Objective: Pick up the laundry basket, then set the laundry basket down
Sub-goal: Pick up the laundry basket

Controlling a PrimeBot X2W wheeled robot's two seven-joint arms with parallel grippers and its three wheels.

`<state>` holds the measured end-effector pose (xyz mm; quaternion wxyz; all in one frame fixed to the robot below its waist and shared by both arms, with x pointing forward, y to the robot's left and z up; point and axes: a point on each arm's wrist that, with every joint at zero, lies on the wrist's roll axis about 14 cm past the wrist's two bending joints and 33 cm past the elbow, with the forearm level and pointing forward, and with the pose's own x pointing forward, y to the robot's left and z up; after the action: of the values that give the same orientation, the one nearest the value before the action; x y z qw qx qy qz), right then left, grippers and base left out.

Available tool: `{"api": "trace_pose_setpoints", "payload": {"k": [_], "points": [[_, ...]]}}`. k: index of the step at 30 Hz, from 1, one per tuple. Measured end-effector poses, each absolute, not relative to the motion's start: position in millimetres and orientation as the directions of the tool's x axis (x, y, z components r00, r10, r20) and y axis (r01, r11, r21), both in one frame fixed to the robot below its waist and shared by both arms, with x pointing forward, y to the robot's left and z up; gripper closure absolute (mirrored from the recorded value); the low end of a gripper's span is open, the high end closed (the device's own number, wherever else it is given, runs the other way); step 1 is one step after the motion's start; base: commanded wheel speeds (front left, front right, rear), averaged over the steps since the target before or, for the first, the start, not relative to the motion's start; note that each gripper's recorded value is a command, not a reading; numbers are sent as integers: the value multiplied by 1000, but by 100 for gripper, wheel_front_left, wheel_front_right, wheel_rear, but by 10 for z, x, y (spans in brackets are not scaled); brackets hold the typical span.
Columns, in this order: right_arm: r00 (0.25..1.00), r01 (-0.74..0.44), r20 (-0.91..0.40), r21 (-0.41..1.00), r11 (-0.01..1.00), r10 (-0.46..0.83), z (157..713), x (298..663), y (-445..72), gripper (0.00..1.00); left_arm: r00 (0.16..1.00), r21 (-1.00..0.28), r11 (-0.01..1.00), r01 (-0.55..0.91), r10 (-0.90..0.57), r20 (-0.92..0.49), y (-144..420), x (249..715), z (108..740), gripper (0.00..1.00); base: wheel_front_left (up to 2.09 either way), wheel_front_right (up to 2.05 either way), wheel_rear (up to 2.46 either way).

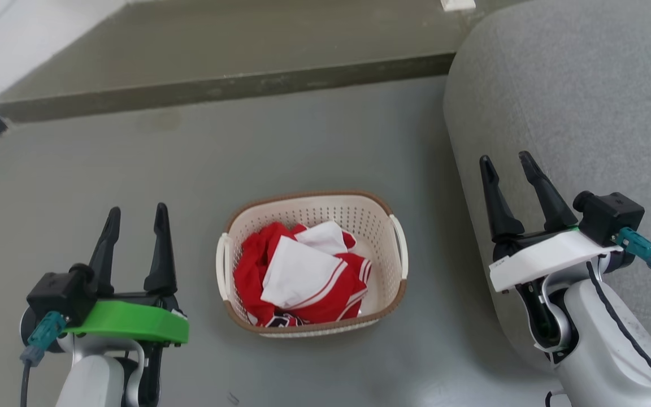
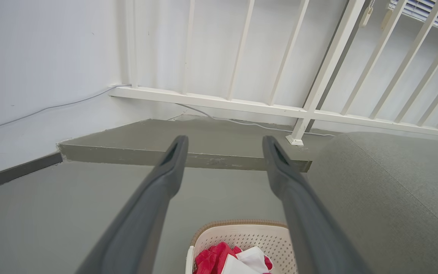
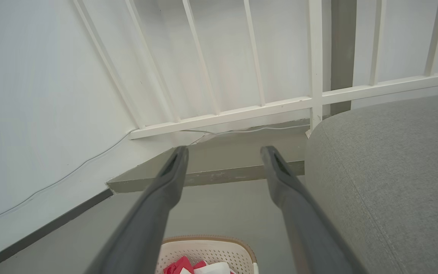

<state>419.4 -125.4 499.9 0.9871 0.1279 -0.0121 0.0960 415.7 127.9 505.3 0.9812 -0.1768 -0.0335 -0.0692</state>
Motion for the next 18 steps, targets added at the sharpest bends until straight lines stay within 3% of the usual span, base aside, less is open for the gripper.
{"api": "trace_pose_setpoints", "payload": {"k": [18], "points": [[982,-143,-84,258,956,170,4421,4560,-1330,0,981,-334,925,180,-192,-1,1083,4641,4555,0,0,0,0]]}}
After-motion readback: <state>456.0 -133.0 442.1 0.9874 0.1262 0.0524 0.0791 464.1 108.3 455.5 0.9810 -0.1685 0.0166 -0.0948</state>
